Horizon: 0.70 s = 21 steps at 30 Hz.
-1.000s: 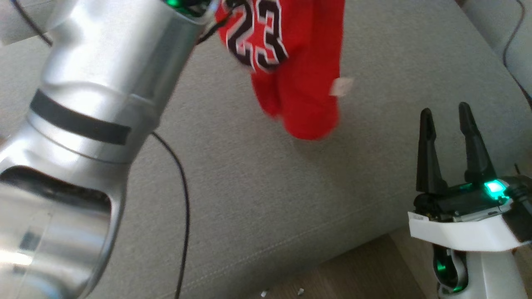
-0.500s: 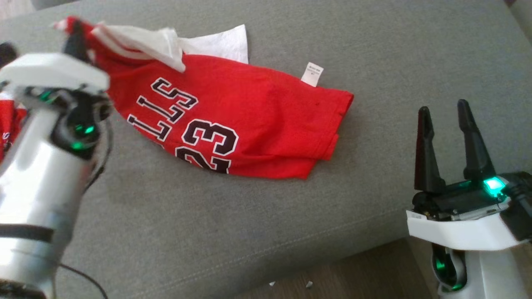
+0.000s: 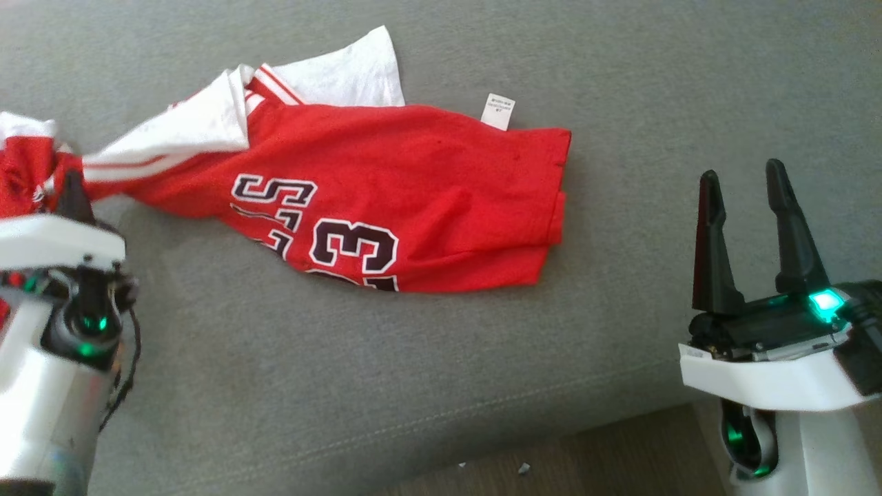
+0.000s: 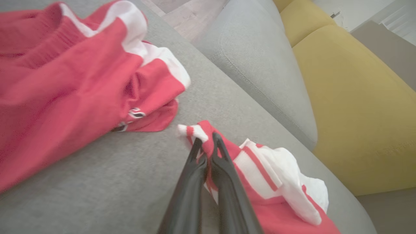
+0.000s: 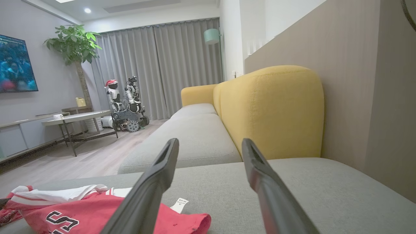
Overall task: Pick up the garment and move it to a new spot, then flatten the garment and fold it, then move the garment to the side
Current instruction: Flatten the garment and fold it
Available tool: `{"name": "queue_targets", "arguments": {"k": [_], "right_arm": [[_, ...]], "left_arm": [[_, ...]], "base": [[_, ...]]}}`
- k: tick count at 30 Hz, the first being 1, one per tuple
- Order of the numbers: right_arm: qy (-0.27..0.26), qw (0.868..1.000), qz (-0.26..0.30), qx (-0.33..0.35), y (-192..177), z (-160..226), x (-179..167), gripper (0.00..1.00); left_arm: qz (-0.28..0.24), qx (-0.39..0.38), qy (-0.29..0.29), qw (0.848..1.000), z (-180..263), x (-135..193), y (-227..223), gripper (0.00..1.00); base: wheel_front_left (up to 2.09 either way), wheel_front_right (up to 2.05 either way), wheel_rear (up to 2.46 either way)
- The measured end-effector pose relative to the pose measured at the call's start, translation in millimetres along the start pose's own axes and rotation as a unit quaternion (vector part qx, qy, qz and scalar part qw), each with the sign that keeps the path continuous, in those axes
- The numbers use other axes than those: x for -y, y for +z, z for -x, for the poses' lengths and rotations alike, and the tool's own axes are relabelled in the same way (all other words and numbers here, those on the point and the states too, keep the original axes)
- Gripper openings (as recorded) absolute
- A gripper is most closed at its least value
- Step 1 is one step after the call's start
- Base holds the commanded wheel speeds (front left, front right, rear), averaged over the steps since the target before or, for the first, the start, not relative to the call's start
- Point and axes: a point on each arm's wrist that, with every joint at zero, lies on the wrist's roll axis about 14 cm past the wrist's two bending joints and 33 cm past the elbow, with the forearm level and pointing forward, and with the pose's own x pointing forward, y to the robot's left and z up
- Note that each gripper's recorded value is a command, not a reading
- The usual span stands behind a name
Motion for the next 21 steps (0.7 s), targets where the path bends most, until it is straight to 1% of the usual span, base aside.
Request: {"name": "queue_targets", "arguments": {"k": [2, 3, 4, 5, 6, 7, 10, 13, 16, 20, 21], "right_arm": [[0.007, 1.0, 0.0, 0.0, -1, -2, -4, 1.0], [0.011, 1.0, -0.001, 0.0, -2, -3, -7, 1.0], [0.015, 1.0, -0.002, -0.001, -2, -5, -9, 1.0], [0.018, 1.0, -0.002, -0.001, -3, -6, -11, 1.0], [0.021, 1.0, -0.004, -0.001, -4, -7, -13, 1.0], [0.025, 1.0, -0.004, -0.002, -5, -8, -15, 1.0], [0.034, 0.999, -0.006, -0.006, -9, -10, -21, 1.0], [0.039, 0.999, -0.005, -0.01, -12, -11, -24, 1.0], [0.043, 0.999, -0.002, -0.014, -14, -11, -27, 1.0], [0.046, 0.999, -0.003, -0.02, -18, -10, -29, 1.0], [0.05, 0.998, -0.005, -0.026, -21, -8, -32, 1.0]], "left_arm": [[-0.004, -0.001, 0.016, 1.0, 9, -15, -2, 0.0], [-0.012, 0.001, 0.023, 1.0, 13, -22, -1, 0.09], [-0.018, 0.005, 0.029, 0.999, 16, -28, 1, 0.36], [-0.026, 0.009, 0.036, 0.999, 20, -34, 3, 0.59], [-0.037, 0.013, 0.041, 0.998, 23, -40, 6, 0.97], [-0.048, 0.019, 0.045, 0.998, 25, -44, 9, 1.0], [-0.097, 0.047, 0.049, 0.993, 30, -48, 24, 1.0], [-0.161, 0.085, 0.036, 0.983, 36, -40, 40, 1.0], [-0.224, 0.121, 0.005, 0.967, 46, -17, 45, 1.0], [-0.274, 0.142, -0.039, 0.951, 67, 14, 27, 1.0], [-0.284, 0.149, -0.057, 0.945, 76, 27, 20, 1.0]], "base": [[0.0, 0.0, 0.0], [0.0, 0.0, 0.0], [0.0, 0.0, 0.0], [0.0, 0.0, 0.0], [0.0, 0.0, 0.0], [0.0, 0.0, 0.0], [0.0, 0.0, 0.0], [0.0, 0.0, 0.0], [0.0, 0.0, 0.0], [0.0, 0.0, 0.0], [0.0, 0.0, 0.0]]}}
